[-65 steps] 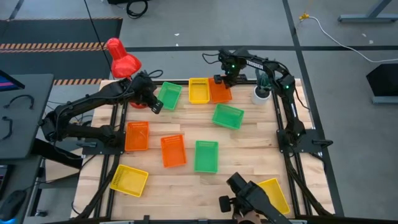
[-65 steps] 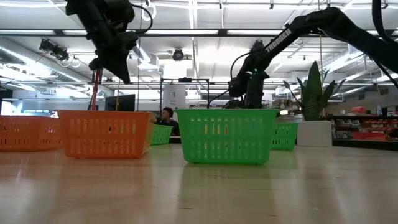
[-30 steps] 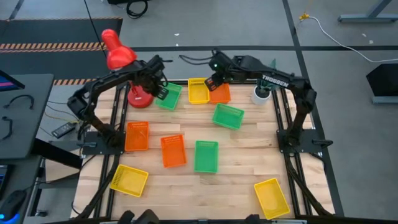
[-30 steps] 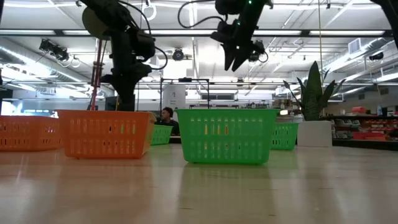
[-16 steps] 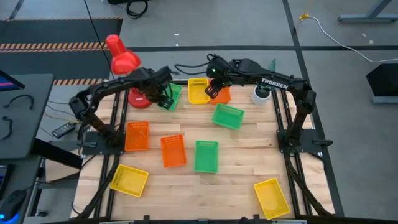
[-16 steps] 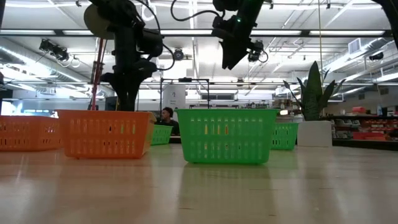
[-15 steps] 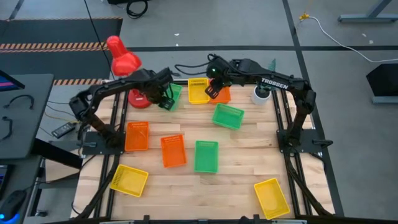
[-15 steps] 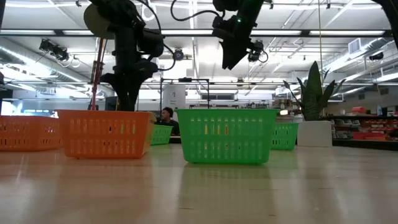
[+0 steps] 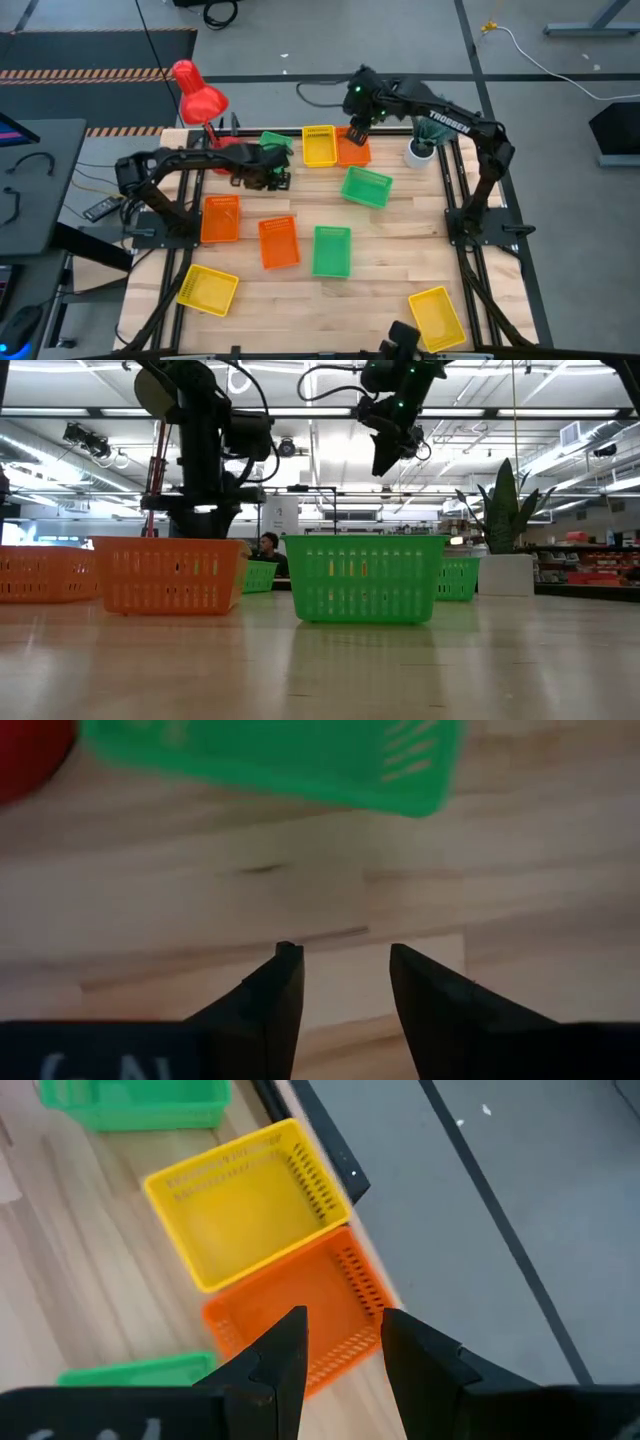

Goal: Stack baskets by color
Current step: Adjust the top left green bin

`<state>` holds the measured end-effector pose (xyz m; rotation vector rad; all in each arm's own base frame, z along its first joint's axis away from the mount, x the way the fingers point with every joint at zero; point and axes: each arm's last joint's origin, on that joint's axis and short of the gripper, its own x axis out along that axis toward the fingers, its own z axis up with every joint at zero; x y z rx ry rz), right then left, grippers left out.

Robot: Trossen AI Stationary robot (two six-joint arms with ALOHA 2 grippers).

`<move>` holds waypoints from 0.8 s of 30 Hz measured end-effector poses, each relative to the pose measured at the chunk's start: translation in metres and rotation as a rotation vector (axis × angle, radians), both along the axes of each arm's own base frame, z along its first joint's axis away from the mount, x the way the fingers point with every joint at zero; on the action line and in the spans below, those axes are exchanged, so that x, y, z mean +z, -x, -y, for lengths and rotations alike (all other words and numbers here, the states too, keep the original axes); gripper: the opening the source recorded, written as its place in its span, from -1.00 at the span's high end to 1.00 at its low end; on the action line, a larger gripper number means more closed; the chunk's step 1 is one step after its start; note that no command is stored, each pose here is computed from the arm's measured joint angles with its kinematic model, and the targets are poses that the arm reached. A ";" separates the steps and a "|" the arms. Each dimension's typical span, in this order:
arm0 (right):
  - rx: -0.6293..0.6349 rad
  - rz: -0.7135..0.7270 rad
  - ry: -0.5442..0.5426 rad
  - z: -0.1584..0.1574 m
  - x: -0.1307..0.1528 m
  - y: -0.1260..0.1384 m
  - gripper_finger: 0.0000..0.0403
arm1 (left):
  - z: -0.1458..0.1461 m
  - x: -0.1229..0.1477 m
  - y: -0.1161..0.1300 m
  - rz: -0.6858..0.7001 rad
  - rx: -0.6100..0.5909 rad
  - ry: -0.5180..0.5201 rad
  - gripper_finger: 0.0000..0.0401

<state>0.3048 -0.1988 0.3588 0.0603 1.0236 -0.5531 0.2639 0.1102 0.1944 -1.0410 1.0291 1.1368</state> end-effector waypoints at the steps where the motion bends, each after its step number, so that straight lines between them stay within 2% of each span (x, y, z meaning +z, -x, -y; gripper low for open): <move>1: 0.007 0.008 -0.003 0.004 0.002 0.004 0.33 | 0.003 -0.001 -0.001 0.004 0.043 -0.005 0.22; 3: 0.026 0.016 -0.008 0.012 0.004 0.011 0.33 | 0.008 -0.001 -0.003 0.020 0.100 -0.012 0.22; 6: 0.043 0.040 -0.010 0.023 0.008 0.022 0.33 | 0.010 0.000 -0.010 0.074 0.114 -0.037 0.21; 11: 0.074 0.092 -0.009 0.042 0.013 0.038 0.33 | 0.002 0.010 -0.020 0.145 -0.091 -0.107 0.21; 16: 0.064 0.170 -0.035 0.057 0.015 0.049 0.33 | -0.013 0.030 -0.026 0.137 -0.299 -0.207 0.21; 20: 0.061 0.228 -0.078 0.065 0.016 0.056 0.33 | -0.030 0.035 -0.024 0.110 -0.333 -0.240 0.21; 24: 0.063 0.248 -0.096 0.069 0.016 0.060 0.33 | -0.047 0.023 -0.020 0.065 -0.293 -0.198 0.21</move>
